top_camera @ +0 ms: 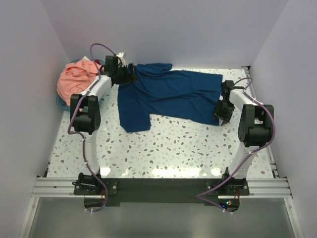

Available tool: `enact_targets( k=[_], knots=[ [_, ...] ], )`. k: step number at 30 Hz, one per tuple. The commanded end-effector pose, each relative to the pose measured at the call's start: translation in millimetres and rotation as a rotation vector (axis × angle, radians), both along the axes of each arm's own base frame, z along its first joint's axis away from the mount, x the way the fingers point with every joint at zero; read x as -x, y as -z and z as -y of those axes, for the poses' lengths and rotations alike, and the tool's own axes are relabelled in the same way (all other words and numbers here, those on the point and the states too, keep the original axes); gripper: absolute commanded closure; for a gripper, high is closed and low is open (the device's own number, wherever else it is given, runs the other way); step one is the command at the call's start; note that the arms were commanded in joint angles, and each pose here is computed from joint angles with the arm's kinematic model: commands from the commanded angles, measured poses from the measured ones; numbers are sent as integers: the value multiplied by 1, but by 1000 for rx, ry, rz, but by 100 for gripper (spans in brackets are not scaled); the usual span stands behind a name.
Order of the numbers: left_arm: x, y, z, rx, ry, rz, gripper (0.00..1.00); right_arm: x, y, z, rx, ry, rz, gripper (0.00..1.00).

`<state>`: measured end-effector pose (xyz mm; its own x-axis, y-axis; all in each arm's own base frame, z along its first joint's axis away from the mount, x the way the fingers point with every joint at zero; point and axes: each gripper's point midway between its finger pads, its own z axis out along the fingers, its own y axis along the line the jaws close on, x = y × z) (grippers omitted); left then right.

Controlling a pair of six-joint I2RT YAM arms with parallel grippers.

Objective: Fold and stack the t-shirts
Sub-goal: Fold the tshirt

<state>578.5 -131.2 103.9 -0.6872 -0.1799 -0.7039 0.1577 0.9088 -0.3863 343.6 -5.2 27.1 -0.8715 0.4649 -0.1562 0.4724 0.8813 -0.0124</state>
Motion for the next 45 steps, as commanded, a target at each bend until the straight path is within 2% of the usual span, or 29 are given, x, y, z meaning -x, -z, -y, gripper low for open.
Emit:
enact_targets(
  k=[1, 8, 15, 19, 23, 26, 33, 45],
  knots=[
    [4, -26, -7, -35, -1, 56, 13, 9, 2, 8, 25, 47, -32, 50],
    [12, -21, -10, -51, -3, 37, 13, 10, 12, 5, 0, 50, -40, 54],
    [34, -13, -15, -82, 12, 8, 14, 10, 27, 0, -29, 50, -64, 69],
    [67, 7, -22, -124, 22, -75, 20, 8, 31, -2, -47, 44, -79, 83],
    [99, 18, -33, -159, -6, -148, 25, 7, 33, -4, -57, 31, -91, 90],
    [125, 21, -38, -173, -40, -207, 29, 7, 34, -6, -65, 22, -102, 92],
    [187, 43, -42, -176, -89, -397, 30, 7, 34, -8, -78, 11, -103, 92],
    [225, 66, -35, -130, -96, -535, 31, 11, 36, -8, -82, -1, -102, 94]
  ],
)
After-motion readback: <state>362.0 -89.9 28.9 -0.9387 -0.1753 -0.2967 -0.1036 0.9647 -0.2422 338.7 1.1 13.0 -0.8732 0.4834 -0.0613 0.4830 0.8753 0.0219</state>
